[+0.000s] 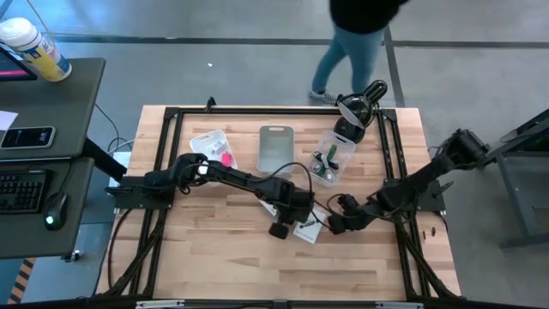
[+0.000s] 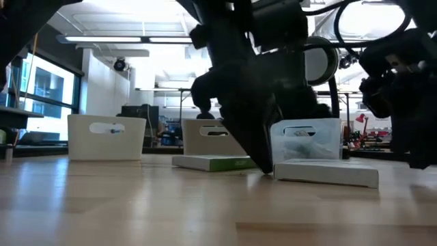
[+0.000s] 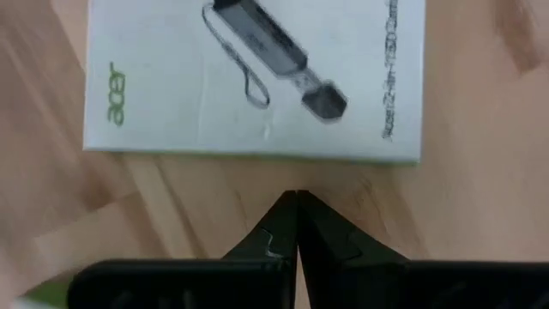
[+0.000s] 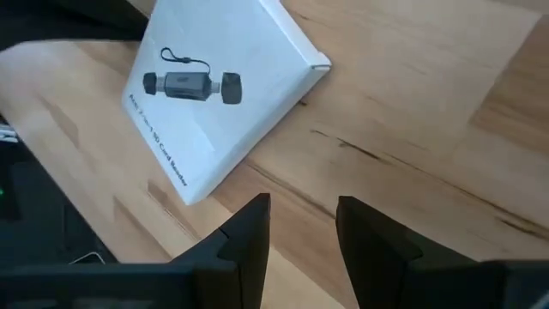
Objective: Pick and place items into bin
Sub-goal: Put the bottom white card reader box into the gray bin
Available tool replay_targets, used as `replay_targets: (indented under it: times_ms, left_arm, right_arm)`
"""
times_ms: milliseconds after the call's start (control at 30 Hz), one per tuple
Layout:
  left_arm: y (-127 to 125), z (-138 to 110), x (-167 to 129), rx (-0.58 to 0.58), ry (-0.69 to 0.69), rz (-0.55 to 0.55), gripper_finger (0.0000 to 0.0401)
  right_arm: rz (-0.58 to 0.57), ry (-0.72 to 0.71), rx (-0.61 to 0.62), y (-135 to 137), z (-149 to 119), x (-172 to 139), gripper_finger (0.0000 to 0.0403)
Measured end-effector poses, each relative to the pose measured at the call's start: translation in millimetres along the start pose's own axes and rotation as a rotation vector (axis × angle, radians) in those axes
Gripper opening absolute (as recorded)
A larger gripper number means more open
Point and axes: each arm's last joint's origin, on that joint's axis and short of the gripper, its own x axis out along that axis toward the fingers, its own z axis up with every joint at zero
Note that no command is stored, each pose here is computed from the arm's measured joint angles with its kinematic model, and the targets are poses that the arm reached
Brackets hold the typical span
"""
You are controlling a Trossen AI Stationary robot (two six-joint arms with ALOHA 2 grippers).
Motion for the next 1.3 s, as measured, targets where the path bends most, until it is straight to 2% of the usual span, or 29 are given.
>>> replay_targets:
  times_ms: [267, 600, 1000, 1300]
  left_arm:
    - [-1, -2, 5, -0.059, -0.032, -0.009, 0.0000]
    - [0, 9, 7, -0.118, -0.154, -0.043, 0.0000]
    - [1, 4, 7, -0.134, -0.103, -0.012, 0.0000]
    - [8, 8, 5, -0.143, -0.163, -0.014, 0.0000]
  right_arm:
    - [-0.011, 0.014, 0.012, -1, 0, 8, 0.0128]
    - [0.013, 0.013, 0.027, 0, 1, 16, 0.0128]
    - [0.021, -0.003, 0.004, 0, -5, 17, 0.0128]
    - [0.073, -0.039, -0.003, 3, -10, 17, 0.0128]
